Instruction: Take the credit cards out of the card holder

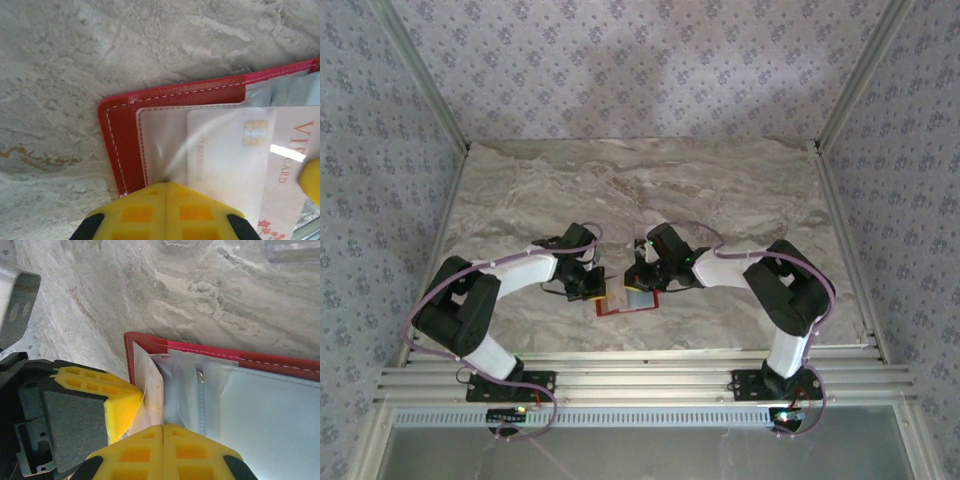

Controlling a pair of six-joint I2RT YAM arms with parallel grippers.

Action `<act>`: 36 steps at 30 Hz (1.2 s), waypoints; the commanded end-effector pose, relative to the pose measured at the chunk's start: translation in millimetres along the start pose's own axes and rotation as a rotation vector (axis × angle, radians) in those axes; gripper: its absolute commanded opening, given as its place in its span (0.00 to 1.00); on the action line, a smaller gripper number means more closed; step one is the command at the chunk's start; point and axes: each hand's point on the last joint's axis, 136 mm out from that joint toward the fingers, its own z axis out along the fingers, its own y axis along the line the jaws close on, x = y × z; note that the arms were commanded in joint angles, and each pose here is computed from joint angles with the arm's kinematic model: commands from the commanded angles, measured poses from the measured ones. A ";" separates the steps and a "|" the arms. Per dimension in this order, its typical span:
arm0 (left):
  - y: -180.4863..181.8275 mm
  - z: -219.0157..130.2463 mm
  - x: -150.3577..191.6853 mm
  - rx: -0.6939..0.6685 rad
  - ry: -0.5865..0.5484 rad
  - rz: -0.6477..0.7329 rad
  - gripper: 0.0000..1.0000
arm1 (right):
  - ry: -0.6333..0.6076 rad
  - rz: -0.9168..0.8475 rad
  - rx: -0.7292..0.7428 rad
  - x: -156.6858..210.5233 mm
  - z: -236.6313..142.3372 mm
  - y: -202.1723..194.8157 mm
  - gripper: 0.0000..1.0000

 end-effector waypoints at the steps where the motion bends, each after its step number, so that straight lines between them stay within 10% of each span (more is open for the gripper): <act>1: 22.4 5.7 13.3 -0.098 0.048 -0.022 0.00 | -0.031 -0.008 0.045 -2.7 -8.0 -8.5 0.00; 12: 19.3 5.7 11.1 -0.094 0.050 -0.018 0.00 | 0.101 -0.074 -0.044 15.0 -1.4 17.5 0.13; 36: 19.4 2.7 11.8 -0.097 0.044 -0.022 0.00 | 0.113 -0.062 0.055 19.7 -6.1 -2.5 0.04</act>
